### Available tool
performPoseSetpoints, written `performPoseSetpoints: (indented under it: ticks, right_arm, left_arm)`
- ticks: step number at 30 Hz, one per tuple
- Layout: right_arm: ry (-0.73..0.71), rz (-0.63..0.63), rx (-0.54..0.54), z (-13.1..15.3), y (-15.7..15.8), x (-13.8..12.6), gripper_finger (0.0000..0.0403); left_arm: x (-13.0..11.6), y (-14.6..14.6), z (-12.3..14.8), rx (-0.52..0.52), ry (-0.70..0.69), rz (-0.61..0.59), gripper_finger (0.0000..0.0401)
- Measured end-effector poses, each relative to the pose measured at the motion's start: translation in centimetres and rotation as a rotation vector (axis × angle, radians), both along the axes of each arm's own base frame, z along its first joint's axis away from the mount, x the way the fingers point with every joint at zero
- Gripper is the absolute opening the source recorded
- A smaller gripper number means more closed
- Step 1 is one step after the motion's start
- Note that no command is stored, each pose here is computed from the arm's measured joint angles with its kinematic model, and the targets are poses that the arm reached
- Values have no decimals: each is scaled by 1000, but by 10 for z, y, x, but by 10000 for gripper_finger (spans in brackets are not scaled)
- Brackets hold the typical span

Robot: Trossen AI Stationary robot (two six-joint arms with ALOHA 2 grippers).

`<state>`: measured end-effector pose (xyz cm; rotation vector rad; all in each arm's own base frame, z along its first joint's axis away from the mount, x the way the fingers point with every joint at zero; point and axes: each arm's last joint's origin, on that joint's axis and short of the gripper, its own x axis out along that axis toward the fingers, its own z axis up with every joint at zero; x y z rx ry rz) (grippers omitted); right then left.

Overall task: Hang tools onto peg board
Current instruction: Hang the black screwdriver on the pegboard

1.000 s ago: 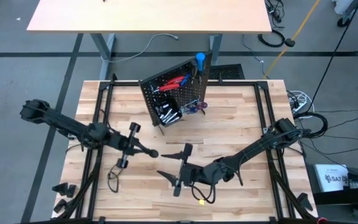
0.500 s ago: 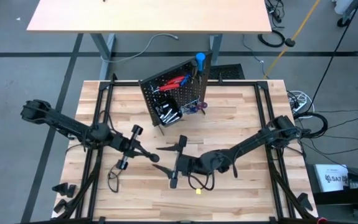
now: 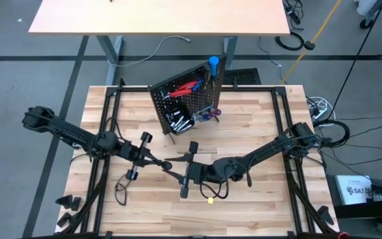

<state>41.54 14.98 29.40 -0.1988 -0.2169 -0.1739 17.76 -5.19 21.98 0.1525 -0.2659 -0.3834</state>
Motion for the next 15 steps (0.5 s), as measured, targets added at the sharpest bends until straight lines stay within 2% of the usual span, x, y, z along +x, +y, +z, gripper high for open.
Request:
performPoseSetpoints:
  ticks: [4,8,10,15]
  right_arm:
    - [1,-5,-5,0,0,0,110]
    - [2,-15,-1,0,0,0,110]
    - [8,-66,12,0,-1,-1,110]
    - [38,-174,-9,2,7,-8,110]
  left_arm:
    - [0,0,0,-4,1,14,19]
    - [0,1,0,-9,8,22,59]
    - [1,1,-2,-8,29,34,79]
    - [2,5,-10,-25,129,177,120]
